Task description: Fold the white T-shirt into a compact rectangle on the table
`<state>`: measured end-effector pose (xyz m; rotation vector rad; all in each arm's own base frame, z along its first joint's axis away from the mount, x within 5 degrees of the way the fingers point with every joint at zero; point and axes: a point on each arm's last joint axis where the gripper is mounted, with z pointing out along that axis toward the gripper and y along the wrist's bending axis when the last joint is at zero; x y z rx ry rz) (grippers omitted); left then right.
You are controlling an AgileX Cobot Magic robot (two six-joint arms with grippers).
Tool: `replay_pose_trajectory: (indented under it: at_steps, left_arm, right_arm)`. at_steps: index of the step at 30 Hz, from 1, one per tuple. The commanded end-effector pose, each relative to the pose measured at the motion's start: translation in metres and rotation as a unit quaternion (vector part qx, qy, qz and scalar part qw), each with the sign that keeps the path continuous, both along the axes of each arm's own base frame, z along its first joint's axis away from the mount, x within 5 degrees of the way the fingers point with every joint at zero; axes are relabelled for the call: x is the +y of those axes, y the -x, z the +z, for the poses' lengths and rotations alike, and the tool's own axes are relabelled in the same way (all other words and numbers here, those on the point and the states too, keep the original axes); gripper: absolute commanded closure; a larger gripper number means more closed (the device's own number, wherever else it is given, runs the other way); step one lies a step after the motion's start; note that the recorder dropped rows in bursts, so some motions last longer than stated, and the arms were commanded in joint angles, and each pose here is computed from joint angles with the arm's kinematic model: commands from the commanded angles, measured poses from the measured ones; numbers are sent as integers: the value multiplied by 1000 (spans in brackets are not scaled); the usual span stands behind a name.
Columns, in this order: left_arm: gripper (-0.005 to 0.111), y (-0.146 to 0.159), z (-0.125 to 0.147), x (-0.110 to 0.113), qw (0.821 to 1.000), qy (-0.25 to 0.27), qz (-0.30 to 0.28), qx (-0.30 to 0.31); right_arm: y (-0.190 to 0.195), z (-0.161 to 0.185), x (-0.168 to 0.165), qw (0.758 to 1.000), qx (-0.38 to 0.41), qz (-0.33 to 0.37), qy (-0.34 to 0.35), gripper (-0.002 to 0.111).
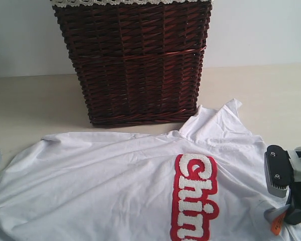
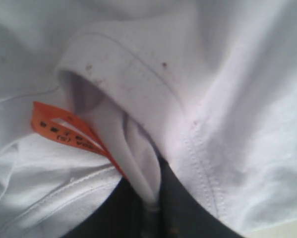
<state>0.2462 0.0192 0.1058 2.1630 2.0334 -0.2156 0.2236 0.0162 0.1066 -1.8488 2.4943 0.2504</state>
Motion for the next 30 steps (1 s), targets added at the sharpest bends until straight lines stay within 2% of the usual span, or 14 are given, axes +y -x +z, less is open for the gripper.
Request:
replay_pose_trajectory:
  at_steps: [1, 10, 14, 18, 21, 26, 30]
  left_arm:
    - [107, 14, -16, -4, 999, 8, -7, 50]
    - [107, 16, -15, -7, 998, 24, 4, 65]
    - [107, 12, -13, -12, 996, 51, 50, 56]
    - [107, 5, -6, -16, 989, 75, 125, 32]
    - [107, 0, 12, -16, 986, 81, 145, -8]
    - [107, -3, 66, -14, 981, 72, 133, -120]
    - [107, 2, 122, -14, 961, 75, 148, -221]
  right_arm:
    - [4, -20, -4, 1000, 9, 11, 18, 108]
    - [4, -20, -4, 1000, 9, 11, 18, 108]
    - [4, -20, -3, 1000, 9, 9, 17, 108]
    - [4, -19, -4, 1000, 11, -9, 20, 108]
    - [5, -8, -5, 1000, 0, -8, 27, 108]
    - [5, 31, -14, 994, -85, 4, 75, 108]
    - [11, 75, -20, 979, -172, 13, 108, 108]
